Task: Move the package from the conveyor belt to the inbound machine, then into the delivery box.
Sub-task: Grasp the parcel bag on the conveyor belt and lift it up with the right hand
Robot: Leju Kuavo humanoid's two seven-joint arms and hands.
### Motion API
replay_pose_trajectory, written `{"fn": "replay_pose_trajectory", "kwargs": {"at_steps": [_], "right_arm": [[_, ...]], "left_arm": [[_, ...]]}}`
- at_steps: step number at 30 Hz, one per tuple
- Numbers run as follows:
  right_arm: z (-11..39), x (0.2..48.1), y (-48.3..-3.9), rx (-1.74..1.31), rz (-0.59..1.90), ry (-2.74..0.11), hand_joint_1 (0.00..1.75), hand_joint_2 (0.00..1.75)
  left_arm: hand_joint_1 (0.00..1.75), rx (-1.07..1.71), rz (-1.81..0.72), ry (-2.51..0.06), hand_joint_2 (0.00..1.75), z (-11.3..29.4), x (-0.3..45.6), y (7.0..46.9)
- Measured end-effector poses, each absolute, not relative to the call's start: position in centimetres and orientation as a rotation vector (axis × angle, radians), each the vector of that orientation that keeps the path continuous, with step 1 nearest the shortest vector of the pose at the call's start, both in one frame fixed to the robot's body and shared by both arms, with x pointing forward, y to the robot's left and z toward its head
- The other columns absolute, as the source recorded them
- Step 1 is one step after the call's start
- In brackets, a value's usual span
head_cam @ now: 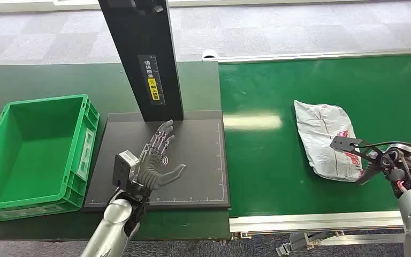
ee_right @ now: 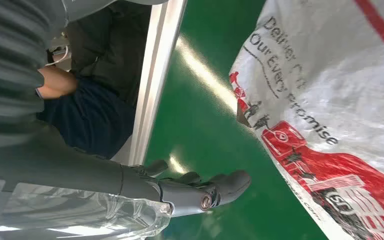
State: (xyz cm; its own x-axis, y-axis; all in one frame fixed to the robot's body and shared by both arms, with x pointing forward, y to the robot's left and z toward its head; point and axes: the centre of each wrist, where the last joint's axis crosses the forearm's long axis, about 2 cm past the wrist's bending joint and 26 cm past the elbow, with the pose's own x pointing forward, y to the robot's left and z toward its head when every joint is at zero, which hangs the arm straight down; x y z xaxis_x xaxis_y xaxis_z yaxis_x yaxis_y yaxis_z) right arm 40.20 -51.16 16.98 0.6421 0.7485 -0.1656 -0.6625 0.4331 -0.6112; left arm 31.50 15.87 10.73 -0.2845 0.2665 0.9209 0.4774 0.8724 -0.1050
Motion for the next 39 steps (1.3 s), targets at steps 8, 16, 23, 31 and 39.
{"fn": "replay_pose_trajectory", "kwargs": {"at_steps": [8,16,23,31,39], "right_arm": [[15.6,39.3,-51.4,-0.771,0.895,-0.182,0.00,1.75],[14.7,39.8,-49.4,-1.033,0.875,-0.686,0.00,1.75],[15.6,41.3,-46.3,-1.205,0.797,-1.180,0.00,1.75],[14.9,41.6,-44.6,-1.126,0.826,-1.154,0.00,1.75],[12.7,41.2,-42.2,-0.673,0.961,-0.687,0.00,1.75]], "left_arm": [[0.00,-0.564,-0.247,-1.884,1.75,10.9,32.2,15.4],[0.00,-0.547,-0.215,-1.880,1.75,10.8,32.2,15.9],[0.00,-0.530,-0.195,-1.888,1.75,10.7,32.2,16.2],[0.00,-0.537,-0.193,-1.893,1.75,10.7,32.3,16.2],[0.00,-0.576,-0.210,-1.884,1.75,10.7,32.8,15.8]]}}
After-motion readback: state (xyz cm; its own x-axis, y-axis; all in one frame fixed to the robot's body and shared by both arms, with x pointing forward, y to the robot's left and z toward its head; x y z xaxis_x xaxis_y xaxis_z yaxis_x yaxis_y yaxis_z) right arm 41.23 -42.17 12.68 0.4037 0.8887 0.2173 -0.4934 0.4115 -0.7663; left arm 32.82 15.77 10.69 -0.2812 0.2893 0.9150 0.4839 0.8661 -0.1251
